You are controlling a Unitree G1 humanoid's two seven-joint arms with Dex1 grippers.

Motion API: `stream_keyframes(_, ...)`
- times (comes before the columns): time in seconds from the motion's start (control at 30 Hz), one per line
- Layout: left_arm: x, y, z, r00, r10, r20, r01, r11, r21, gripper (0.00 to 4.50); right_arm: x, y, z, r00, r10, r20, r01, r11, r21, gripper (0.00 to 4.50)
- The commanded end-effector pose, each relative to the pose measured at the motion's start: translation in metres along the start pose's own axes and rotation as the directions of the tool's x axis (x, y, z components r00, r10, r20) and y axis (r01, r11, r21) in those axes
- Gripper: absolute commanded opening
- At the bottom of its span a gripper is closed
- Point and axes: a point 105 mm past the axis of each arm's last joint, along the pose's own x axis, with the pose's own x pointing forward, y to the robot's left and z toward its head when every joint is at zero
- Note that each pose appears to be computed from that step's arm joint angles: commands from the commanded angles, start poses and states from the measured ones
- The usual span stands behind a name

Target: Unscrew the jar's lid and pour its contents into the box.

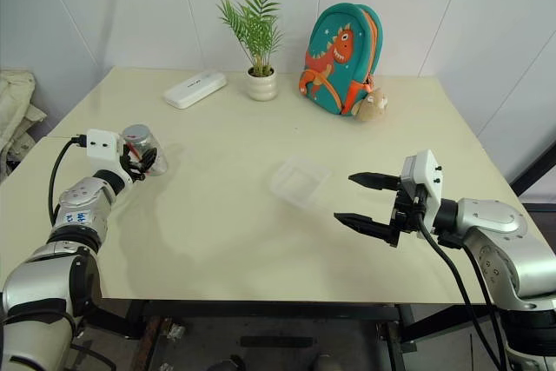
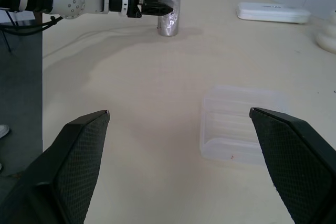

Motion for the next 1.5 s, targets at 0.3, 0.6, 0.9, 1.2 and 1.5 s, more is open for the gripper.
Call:
stream_keyframes(0.3, 0.0, 0.003, 0.016, 0.998, -0.013, 0.067, 0.013, 1.0, -0.002, 1.87, -0.001, -0.001, 0.015, 1.0, -0.018, 0.018, 0.019, 0.998, -0.066, 4.5)
stream_keyframes(0.6, -0.008, -0.027, 0.03, 0.942, -0.276, 0.192, 0.277, 0.961, 0.022, 1.87, 0.001, -0.001, 0.023, 0.999, -0.017, 0.034, 0.02, 0.995, -0.093, 4.5)
stream_keyframes(0.9, -0.061, -0.079, 0.053, 0.637, -0.725, 0.26, 0.723, 0.68, 0.125, 1.87, 0.026, 0.014, 0.046, 0.994, 0.011, 0.106, 0.005, 0.989, -0.146, 4.5)
stream_keyframes(1.2, -0.105, -0.127, 0.079, 0.337, -0.91, 0.241, 0.922, 0.371, 0.11, 1.87, 0.083, 0.037, 0.072, 0.975, -0.036, 0.221, 0.061, 0.992, -0.107, 4.5)
stream_keyframes(1.5, -0.109, -0.157, 0.086, 0.195, -0.965, 0.174, 0.966, 0.22, 0.134, 1.87, 0.121, 0.046, 0.091, 0.96, -0.116, 0.255, 0.125, 0.992, -0.019, 4.5)
